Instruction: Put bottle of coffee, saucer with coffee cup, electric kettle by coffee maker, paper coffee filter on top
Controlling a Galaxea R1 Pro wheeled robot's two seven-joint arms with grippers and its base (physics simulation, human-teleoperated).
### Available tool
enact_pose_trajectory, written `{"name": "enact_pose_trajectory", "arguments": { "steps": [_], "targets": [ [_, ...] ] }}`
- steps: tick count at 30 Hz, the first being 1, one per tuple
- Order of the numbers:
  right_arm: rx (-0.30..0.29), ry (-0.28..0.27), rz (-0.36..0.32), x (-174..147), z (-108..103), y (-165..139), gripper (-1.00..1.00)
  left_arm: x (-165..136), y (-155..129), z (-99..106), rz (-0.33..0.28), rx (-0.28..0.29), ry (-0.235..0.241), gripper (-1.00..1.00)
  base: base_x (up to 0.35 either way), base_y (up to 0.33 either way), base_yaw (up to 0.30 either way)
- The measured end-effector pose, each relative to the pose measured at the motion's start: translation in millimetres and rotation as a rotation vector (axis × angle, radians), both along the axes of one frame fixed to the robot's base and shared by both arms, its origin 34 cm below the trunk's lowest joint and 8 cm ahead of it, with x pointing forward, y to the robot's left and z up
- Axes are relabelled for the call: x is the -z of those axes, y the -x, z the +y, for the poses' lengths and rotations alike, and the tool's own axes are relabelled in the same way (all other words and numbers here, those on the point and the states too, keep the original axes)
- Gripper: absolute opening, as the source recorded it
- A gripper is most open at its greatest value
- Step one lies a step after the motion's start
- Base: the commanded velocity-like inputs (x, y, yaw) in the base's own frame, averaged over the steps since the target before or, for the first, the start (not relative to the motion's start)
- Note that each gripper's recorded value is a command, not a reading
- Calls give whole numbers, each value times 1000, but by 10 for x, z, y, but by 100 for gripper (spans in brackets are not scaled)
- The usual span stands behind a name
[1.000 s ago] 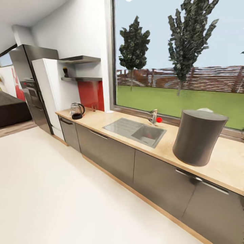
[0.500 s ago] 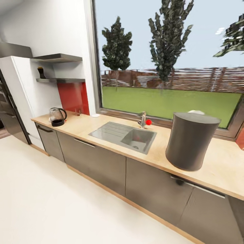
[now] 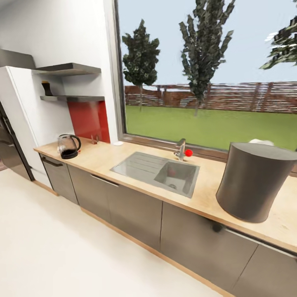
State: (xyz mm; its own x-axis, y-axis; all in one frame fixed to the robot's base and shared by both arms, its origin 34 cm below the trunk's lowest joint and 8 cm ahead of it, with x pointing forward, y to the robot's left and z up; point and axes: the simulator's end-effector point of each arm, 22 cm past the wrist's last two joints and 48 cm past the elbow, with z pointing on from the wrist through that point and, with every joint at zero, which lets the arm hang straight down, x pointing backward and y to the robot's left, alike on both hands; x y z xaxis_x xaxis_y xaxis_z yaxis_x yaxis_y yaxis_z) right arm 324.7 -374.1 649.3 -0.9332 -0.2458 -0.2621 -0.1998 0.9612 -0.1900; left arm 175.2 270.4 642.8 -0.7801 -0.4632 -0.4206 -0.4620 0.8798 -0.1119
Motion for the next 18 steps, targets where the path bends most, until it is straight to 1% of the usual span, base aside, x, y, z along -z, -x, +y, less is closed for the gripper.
{"name": "enact_pose_trajectory", "arguments": {
  "steps": [10, 18],
  "targets": [
    [0, 1, -9, -14, -12, -24, 100, -4, -19, -2, -5, 3, -1, 100, 240, 265, -294],
    [-1, 1, -16, -26, -17, -46, 100, -12, -47, 1, -15, 4, -3, 100, 170, 300, -299]
  ]
}}
